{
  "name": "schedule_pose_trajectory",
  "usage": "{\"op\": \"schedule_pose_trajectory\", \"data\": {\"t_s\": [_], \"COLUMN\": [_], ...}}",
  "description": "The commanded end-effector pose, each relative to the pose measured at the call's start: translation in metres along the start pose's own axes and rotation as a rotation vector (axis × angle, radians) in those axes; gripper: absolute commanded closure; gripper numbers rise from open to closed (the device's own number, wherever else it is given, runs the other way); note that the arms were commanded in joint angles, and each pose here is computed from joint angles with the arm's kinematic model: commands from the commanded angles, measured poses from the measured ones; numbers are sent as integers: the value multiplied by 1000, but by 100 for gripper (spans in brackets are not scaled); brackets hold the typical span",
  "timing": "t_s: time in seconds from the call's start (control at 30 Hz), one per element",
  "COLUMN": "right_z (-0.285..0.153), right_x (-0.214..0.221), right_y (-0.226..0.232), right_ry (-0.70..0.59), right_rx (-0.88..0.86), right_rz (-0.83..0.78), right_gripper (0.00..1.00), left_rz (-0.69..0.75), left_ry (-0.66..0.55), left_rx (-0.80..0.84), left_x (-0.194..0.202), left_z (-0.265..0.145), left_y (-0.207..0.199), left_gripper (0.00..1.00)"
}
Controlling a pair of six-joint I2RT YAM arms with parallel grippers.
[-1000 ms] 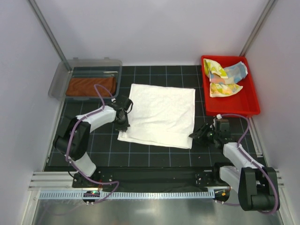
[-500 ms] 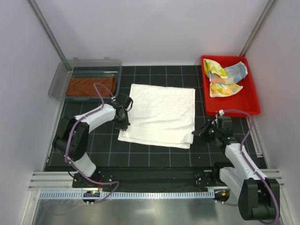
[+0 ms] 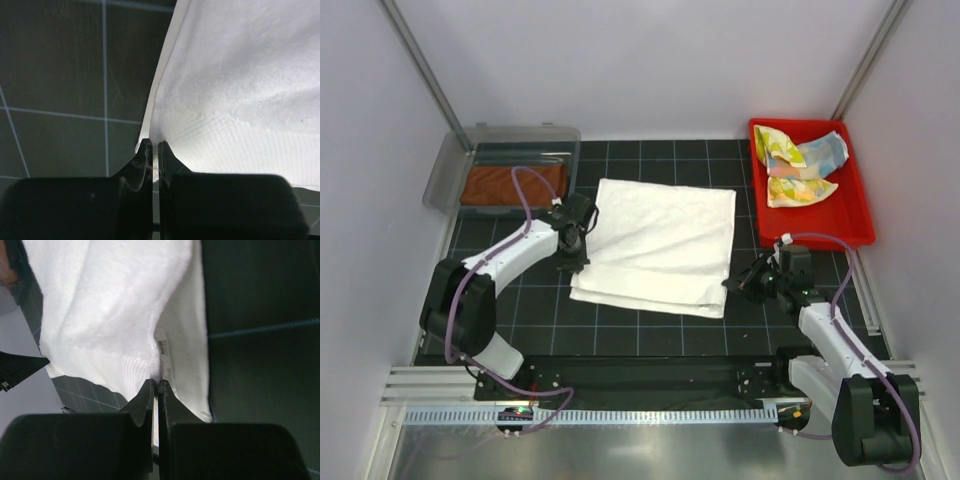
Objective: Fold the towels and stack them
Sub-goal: Fold the towel
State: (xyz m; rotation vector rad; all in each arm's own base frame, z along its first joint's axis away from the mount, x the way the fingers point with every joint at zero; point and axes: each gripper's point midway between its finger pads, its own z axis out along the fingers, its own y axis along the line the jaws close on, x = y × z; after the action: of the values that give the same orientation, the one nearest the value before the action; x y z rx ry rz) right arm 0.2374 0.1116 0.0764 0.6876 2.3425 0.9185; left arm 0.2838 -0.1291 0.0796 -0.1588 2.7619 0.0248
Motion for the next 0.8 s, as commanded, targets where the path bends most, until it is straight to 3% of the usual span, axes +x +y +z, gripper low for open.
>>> {"op": "schedule_pose_trajectory", "data": {"t_s": [0.0, 0.27, 0.43, 0.5, 0.57, 0.67, 0.7, 0.77], "right_z": [3, 5, 1, -2, -6, -5, -4, -3], "right_x": [28, 30, 33, 33, 31, 29, 30, 35], "right_y": [-29, -44, -35, -29, -23, -29, -30, -31], "right_ry": [42, 26, 43, 47, 29, 3, 9, 23], "right_rx": [48, 89, 52, 28, 9, 28, 28, 25], "right_rz": [58, 6, 14, 21, 8, 15, 27, 40], "right_gripper": [99, 99, 78, 79, 90, 92, 90, 75], "left_rz": [24, 28, 15, 4, -7, -22, -26, -24], "left_ry": [81, 138, 125, 112, 65, 16, 35, 87], "left_rx": [-60, -72, -72, -59, -51, -128, -129, -151], "left_x": [32, 53, 51, 47, 37, 30, 33, 47], "left_z": [16, 41, 40, 34, 21, 19, 23, 36], "left_y": [22, 25, 24, 22, 22, 39, 40, 44], "left_gripper": [100, 100, 100, 100, 100, 100, 100, 100]}}
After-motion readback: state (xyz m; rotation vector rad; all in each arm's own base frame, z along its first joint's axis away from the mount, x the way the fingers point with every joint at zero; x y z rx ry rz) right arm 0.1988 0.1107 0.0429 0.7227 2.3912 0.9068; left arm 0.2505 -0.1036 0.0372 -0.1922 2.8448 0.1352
